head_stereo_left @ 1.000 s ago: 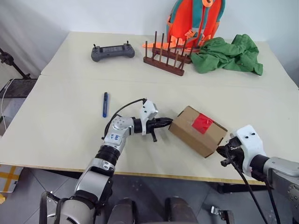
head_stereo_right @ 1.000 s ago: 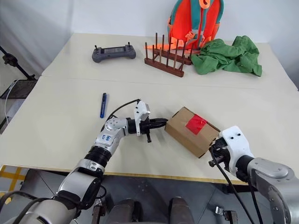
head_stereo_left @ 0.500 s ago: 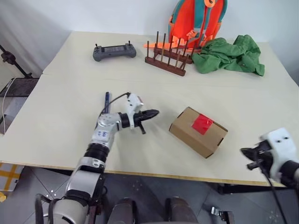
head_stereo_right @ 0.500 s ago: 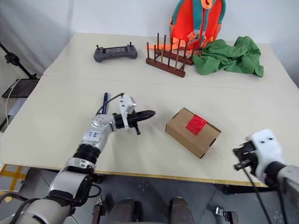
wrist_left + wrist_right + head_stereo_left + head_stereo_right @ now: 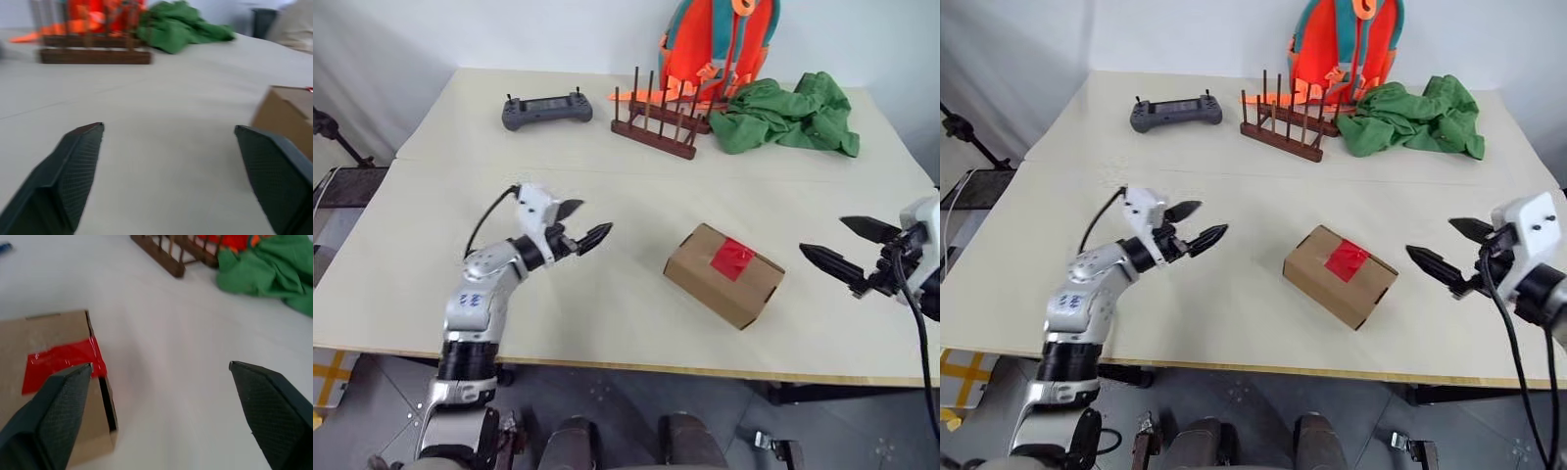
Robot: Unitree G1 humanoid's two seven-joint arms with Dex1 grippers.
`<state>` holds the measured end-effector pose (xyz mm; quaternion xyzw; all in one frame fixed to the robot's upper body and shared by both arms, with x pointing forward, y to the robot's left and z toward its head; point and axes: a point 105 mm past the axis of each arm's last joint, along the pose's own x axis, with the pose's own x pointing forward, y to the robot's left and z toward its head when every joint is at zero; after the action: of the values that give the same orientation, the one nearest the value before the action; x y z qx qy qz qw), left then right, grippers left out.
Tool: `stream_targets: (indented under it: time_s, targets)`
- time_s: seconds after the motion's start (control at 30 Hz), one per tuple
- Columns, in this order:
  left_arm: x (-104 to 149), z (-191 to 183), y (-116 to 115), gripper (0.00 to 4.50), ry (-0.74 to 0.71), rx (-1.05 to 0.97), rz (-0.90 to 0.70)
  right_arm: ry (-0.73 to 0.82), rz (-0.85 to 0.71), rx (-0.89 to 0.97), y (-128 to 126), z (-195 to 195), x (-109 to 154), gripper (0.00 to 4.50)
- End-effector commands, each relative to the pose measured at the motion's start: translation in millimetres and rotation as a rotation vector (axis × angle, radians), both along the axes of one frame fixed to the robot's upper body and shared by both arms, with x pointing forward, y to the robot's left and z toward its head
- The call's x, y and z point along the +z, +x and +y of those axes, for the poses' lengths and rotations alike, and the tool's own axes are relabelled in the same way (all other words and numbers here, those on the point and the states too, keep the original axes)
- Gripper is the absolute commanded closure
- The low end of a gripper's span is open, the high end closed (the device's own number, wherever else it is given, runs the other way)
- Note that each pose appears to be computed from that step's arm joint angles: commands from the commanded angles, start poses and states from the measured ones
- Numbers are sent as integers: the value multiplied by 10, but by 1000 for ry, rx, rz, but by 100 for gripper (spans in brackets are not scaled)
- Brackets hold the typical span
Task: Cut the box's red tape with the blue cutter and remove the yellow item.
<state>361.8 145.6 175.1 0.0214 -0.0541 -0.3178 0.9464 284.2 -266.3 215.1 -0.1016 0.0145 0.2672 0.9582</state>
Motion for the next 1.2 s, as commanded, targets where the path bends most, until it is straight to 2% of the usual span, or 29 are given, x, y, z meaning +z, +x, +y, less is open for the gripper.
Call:
stream_targets:
  time_s: [0.03, 0.13, 0.23, 0.4, 0.6, 0.77, 0.87, 1.2]
  targets:
    - [200, 244, -62, 2, -15, 157, -80, -26, -72, 59, 24, 31, 76, 0]
    - [215, 481, -101, 2, -28, 326, -85, -37, -95, 106, 63, 77, 68, 0]
    - [68, 783, -246, 2, 67, 499, -48, -33, -103, 116, 164, 121, 106, 0]
    - [66, 907, -352, 2, 38, 569, -17, -44, -102, 140, 249, 188, 120, 0]
    - [66, 852, -216, 2, 53, 628, 56, -52, -121, 181, 315, 293, 189, 0]
    - [-129, 707, 29, 2, 53, 657, 234, -48, -118, 202, 320, 391, 177, 0]
    - [-130, 594, 136, 2, 23, 652, 288, -46, -113, 216, 295, 441, 149, 0]
    - [-124, 551, 181, 2, -20, 678, 398, -32, -108, 205, 190, 447, 141, 0]
